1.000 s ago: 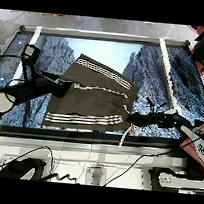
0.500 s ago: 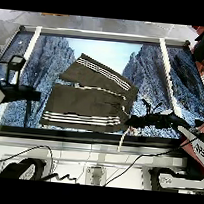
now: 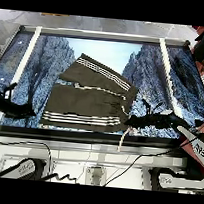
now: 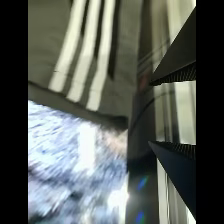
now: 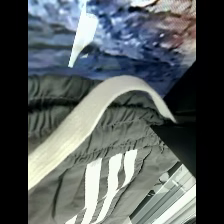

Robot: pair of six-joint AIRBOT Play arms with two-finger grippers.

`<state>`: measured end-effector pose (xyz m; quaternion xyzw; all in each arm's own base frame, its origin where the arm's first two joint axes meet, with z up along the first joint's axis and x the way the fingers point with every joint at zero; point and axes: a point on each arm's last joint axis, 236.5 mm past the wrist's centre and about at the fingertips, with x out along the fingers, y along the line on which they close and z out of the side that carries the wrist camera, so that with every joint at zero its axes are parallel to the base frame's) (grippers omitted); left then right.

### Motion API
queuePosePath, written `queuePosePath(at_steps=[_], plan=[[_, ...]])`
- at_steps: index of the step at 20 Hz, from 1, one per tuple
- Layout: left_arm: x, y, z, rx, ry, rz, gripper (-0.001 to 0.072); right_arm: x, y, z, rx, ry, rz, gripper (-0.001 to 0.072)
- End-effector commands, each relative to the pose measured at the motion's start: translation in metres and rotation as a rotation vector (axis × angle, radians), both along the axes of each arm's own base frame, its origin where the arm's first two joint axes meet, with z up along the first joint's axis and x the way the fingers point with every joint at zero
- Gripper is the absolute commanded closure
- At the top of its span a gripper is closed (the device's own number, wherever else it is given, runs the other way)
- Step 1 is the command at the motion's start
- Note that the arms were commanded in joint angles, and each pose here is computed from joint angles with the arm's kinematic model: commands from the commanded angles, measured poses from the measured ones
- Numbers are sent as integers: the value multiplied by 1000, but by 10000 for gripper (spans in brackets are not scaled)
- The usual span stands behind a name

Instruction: Fold the clothes and pants, and hang the long-sleeved shirts on hangers.

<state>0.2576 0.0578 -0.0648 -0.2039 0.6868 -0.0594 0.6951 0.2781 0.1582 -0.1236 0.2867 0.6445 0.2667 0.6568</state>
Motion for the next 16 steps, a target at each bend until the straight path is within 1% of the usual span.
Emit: queuePosePath(at_steps=[1,7,8,10,11,14,16], plan=[[-13,-18,-37,-150,67,-3,312,0,1,1,5,1,1,680],[19,-40,-62,-276,-54,44,316,2,3,4,19,2,-11,680],[25,-42,-62,-288,-77,55,371,2,3,4,20,2,-11,680],[37,-44,-58,-302,-131,62,641,3,4,6,23,-2,-7,680],[44,-47,-52,-326,-165,65,695,5,5,10,31,-13,8,680],[73,-53,-16,-393,-281,62,696,19,14,46,89,-93,93,682],[100,-49,31,-383,-431,26,697,38,17,90,109,-207,135,682]])
